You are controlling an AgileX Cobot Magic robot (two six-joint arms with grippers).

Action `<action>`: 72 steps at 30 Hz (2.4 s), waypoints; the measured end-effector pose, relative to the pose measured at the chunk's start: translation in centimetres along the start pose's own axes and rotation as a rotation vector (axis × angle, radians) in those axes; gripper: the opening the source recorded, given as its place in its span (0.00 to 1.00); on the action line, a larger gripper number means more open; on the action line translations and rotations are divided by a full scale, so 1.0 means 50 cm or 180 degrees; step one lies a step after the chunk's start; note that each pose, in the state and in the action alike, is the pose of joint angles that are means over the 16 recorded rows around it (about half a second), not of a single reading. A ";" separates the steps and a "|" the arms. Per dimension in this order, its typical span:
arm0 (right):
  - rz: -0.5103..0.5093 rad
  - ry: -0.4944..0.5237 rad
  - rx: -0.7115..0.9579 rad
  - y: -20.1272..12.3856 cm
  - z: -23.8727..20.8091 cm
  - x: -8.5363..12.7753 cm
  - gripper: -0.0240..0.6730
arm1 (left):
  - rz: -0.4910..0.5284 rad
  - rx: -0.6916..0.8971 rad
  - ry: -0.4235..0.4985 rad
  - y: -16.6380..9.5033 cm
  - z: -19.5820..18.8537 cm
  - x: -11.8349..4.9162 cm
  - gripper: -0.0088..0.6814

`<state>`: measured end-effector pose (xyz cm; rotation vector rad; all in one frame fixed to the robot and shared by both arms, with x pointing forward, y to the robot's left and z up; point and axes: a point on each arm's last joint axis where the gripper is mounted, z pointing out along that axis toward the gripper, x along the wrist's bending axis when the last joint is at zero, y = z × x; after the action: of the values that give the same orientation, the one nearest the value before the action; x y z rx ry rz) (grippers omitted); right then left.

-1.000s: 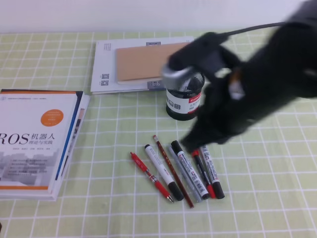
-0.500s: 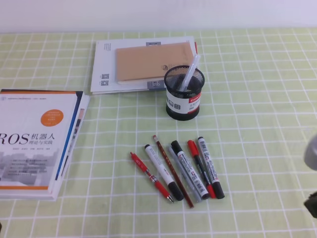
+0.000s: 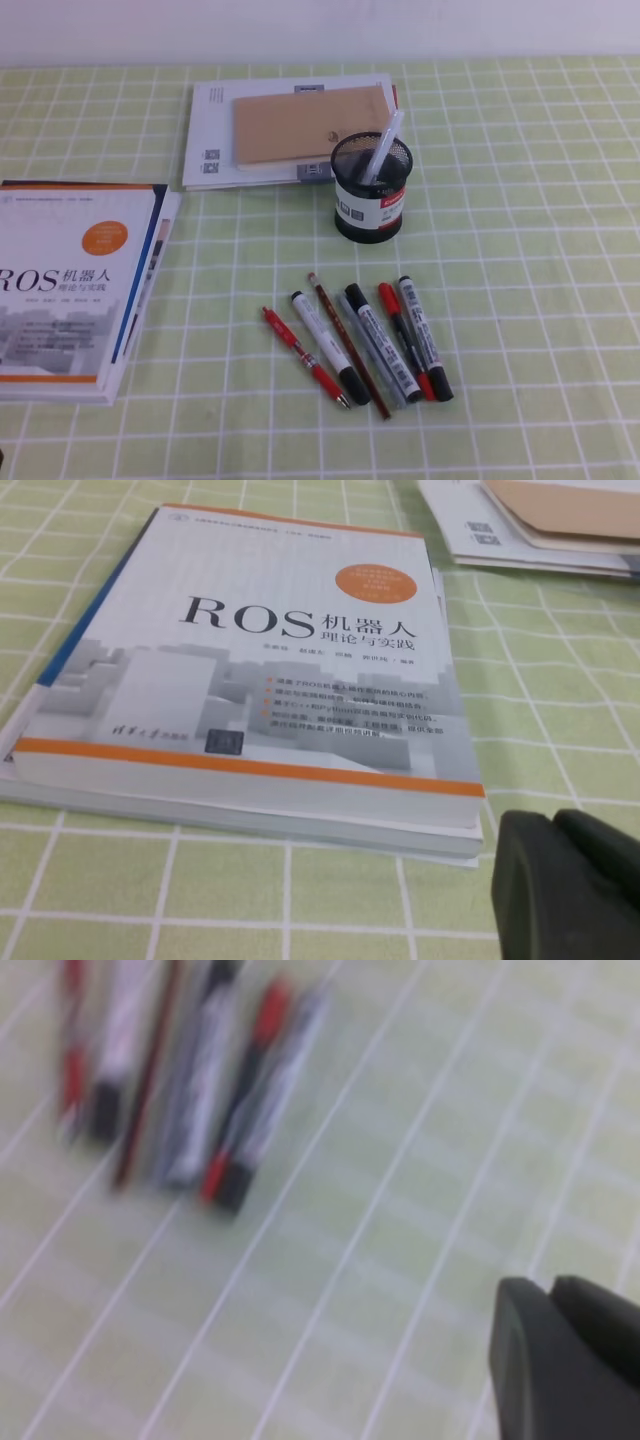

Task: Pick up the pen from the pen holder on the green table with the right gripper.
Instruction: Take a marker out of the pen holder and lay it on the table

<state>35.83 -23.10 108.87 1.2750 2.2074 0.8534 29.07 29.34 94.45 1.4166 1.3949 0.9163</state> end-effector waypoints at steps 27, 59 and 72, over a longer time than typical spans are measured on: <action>0.0819 -0.1298 -0.2240 -0.290 0.052 -0.042 0.02 | 0.0000 0.0000 0.0000 0.000 0.000 0.000 0.00; 0.1050 -0.0863 -0.1529 -0.325 0.080 -0.019 0.02 | 0.0000 0.0000 0.0000 0.000 0.000 0.000 0.00; 0.1061 -0.0851 -0.1526 -0.325 0.081 -0.018 0.02 | 0.0000 0.0000 0.0000 0.000 0.000 0.000 0.00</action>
<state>29.10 -28.96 94.65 1.4255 1.4862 1.1716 29.07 29.34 94.45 1.4166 1.3949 0.9163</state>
